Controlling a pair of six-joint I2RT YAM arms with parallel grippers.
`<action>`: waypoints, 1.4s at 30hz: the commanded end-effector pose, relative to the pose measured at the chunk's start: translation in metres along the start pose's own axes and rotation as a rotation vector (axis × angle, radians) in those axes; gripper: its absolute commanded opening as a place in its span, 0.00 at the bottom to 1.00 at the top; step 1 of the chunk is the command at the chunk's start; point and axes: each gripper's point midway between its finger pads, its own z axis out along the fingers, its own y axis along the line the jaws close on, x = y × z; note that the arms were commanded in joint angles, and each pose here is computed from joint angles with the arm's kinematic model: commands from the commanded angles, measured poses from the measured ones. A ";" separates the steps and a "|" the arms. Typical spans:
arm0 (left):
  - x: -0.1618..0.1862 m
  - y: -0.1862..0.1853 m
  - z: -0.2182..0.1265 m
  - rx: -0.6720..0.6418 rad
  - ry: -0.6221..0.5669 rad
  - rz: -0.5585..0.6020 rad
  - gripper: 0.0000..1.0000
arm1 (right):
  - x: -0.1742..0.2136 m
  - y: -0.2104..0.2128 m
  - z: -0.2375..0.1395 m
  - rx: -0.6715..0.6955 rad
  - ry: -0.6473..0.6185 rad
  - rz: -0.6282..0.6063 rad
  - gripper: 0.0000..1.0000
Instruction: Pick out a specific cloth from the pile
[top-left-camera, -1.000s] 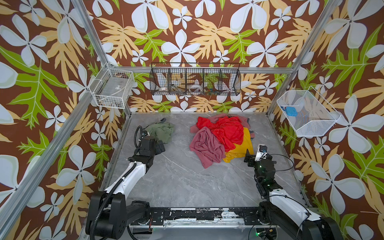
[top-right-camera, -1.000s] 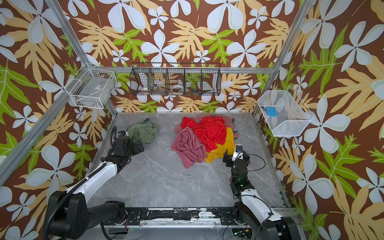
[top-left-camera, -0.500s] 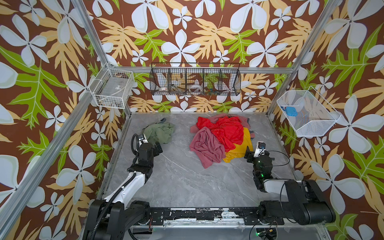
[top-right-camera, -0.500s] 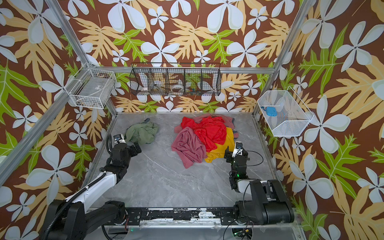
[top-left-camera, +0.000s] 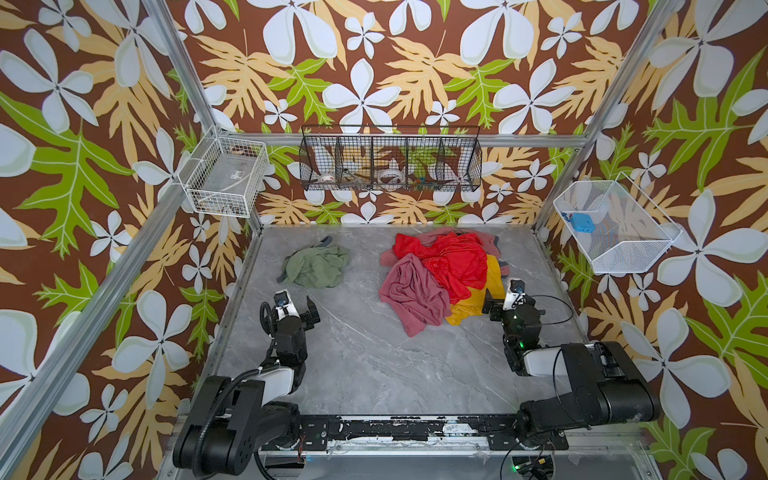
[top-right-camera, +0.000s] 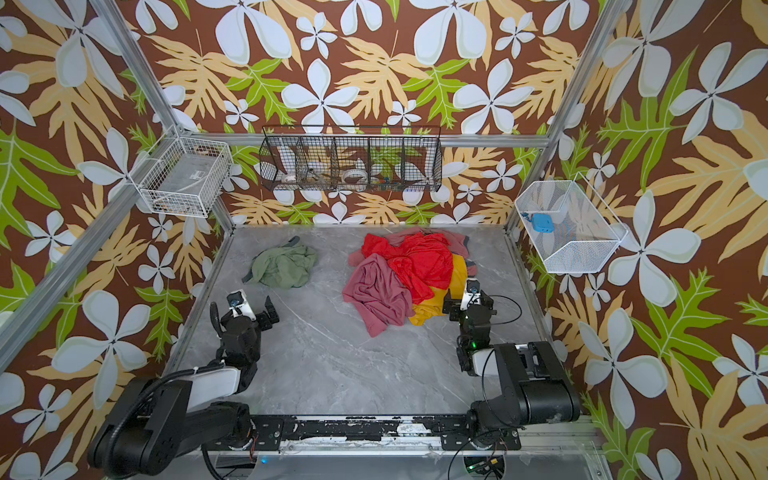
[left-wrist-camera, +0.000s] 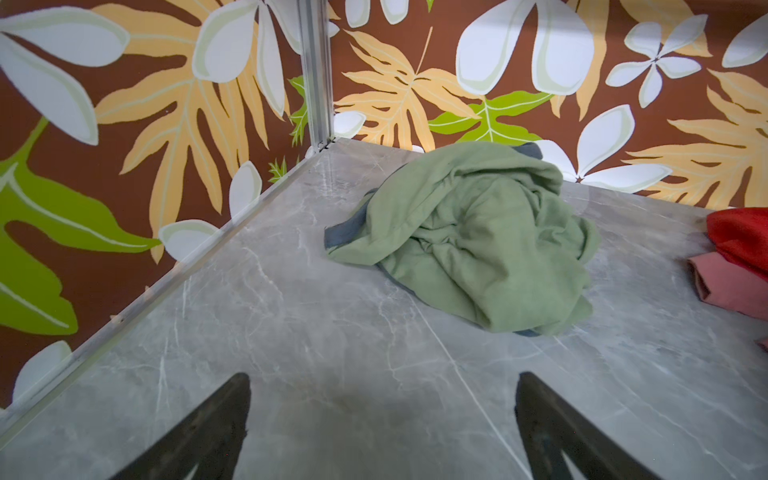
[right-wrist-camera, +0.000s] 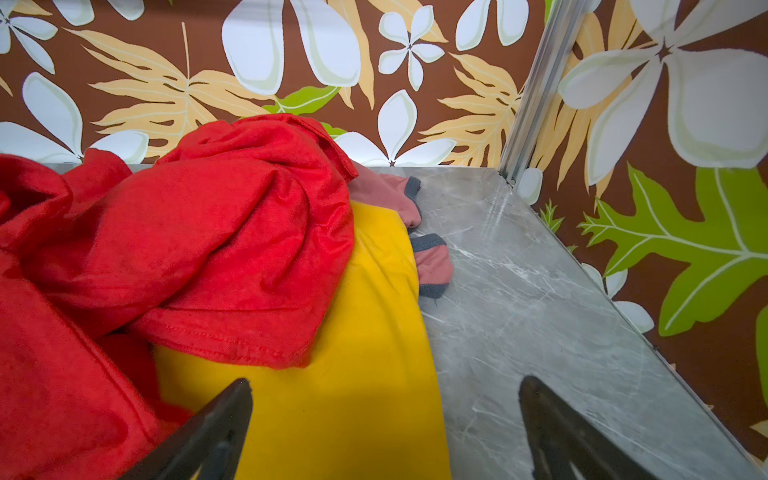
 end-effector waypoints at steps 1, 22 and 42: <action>-0.048 -0.009 -0.010 0.075 -0.233 -0.090 1.00 | 0.000 0.000 0.001 -0.004 -0.001 -0.005 1.00; -0.043 -0.017 0.009 0.063 -0.162 -0.059 1.00 | 0.000 0.001 0.001 -0.006 0.000 -0.004 1.00; -0.040 -0.036 0.012 0.163 -0.134 -0.006 1.00 | 0.000 0.001 0.001 -0.006 0.000 -0.005 1.00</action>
